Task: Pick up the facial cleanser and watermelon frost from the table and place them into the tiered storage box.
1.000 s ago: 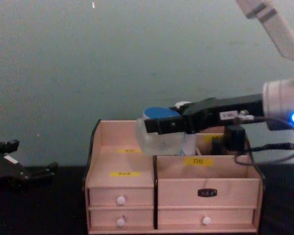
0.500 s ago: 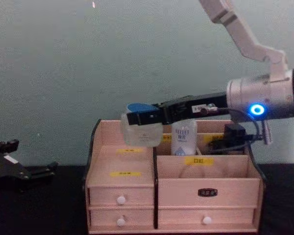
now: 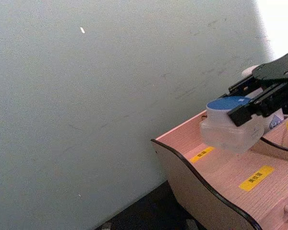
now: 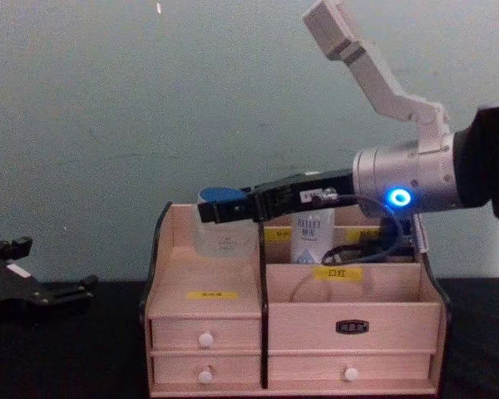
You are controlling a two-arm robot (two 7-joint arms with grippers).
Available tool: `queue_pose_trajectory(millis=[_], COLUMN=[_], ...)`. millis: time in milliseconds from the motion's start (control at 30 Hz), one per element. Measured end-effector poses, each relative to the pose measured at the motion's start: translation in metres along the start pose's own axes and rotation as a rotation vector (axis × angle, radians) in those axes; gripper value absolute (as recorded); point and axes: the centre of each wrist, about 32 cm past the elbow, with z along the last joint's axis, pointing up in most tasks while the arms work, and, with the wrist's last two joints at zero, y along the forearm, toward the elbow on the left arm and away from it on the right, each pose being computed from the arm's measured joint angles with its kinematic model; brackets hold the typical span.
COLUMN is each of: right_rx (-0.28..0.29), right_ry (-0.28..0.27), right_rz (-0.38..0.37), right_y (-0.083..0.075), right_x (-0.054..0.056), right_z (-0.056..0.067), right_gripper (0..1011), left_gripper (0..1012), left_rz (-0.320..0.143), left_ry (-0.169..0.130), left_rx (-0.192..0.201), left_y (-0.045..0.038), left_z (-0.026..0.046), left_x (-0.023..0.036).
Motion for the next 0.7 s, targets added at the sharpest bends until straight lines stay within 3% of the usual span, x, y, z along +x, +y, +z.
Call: queue_pose_trajectory(millis=[700], right_rx=[-0.050], right_ry=[0.042], right_rz=[-0.011], right_y=[0.012], right_x=[-0.002], right_z=[-0.006], right_gripper=[719], left_gripper=[1001], left_rz=[0.000], left_ry=[0.000], left_rx=[0.000], left_y=[0.0000], left_z=[0.0000], left_x=[0.0000])
